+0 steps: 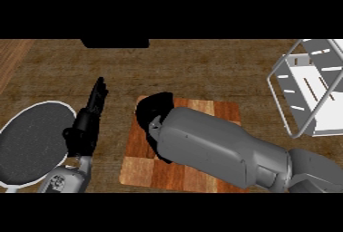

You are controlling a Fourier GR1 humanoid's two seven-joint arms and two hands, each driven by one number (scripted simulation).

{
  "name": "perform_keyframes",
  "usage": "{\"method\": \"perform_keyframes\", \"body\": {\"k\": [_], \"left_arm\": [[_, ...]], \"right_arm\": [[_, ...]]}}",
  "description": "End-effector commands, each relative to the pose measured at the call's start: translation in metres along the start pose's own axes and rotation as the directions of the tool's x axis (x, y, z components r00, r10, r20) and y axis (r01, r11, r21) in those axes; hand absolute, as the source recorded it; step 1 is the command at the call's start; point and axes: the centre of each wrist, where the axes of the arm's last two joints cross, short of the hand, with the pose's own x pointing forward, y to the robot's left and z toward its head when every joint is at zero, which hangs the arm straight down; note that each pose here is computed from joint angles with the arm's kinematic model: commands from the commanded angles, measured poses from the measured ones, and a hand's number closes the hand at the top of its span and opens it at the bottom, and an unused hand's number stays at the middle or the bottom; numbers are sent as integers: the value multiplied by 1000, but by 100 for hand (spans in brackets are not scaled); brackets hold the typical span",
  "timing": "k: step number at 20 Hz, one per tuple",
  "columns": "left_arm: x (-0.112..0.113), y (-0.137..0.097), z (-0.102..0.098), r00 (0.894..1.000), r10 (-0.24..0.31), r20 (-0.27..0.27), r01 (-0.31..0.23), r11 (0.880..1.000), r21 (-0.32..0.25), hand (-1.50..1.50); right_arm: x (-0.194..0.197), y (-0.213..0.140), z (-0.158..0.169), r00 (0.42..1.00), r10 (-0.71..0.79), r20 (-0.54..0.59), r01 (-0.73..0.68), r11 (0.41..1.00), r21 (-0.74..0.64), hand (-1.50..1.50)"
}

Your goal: Pick the sweet potato from the cutting board and place it in the tiered basket

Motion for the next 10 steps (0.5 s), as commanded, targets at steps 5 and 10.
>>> {"method": "perform_keyframes", "body": {"k": [5, 10], "left_arm": [[10, 5, -5, 1000, 0, 12, 0, 1000, 12, 0], [-3, 5, 4, 1000, 11, -2, -12, 1000, -10, 0]], "right_arm": [[22, 19, 2, 992, 47, -117, -39, 997, 68, -150], [10, 19, -20, 990, 38, -136, -30, 998, 59, -150]]}}
